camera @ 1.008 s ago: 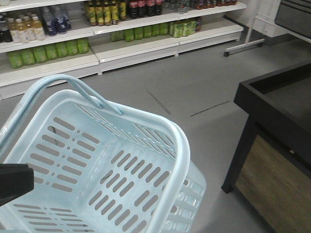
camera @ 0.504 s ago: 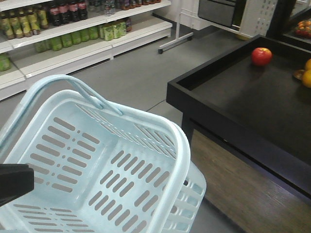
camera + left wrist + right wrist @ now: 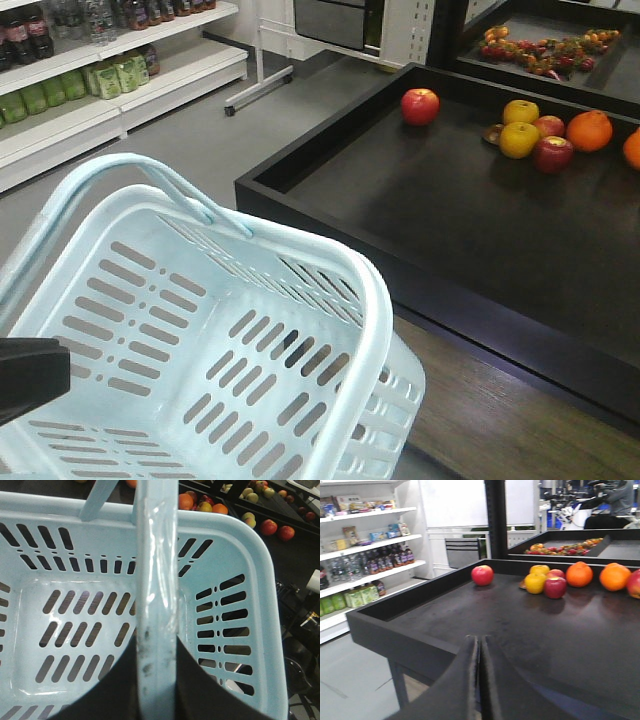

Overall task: Pick three apples into basket with both arms
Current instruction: 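Turn and drive the base back up to the fruit table with apples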

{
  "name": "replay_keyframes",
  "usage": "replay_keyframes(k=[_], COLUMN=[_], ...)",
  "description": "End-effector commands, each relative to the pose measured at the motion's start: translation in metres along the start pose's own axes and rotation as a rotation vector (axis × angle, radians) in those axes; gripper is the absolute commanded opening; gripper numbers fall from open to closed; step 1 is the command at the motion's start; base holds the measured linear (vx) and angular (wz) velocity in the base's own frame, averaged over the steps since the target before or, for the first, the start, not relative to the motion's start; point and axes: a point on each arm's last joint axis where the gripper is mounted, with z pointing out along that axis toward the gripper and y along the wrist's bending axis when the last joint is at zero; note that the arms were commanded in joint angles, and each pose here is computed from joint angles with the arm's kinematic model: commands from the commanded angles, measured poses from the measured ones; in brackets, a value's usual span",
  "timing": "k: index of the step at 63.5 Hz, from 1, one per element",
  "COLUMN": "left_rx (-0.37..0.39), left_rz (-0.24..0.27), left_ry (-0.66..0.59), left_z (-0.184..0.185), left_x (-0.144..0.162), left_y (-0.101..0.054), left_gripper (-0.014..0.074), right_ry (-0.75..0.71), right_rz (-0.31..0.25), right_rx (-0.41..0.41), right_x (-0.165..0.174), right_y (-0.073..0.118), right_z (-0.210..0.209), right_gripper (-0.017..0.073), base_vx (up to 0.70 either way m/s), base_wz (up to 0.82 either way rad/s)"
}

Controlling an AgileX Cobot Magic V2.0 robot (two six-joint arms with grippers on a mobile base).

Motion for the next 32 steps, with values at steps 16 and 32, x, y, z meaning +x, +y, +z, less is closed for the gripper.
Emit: replay_keyframes(k=[16,32], left_rx=[0.042,0.042], left_rz=[-0.024,-0.024], left_ry=[-0.107,-0.107], left_z=[-0.0059,-0.0059], left_x=[-0.0128,-0.0128], left_y=[-0.0076,-0.0076], left_gripper=[-0.0008,-0.0008], right_ry=[-0.076,-0.076], right_rz=[-0.011,-0.011], right_rx=[-0.006,-0.006], right_x=[-0.0054,-0.0054], right_y=[0.0006,0.0006], right_z=[-0.0009,-0.0009], right_gripper=[-0.0005,-0.0005], base_vx=[0.05,0.05], base_wz=[-0.3,-0.28])
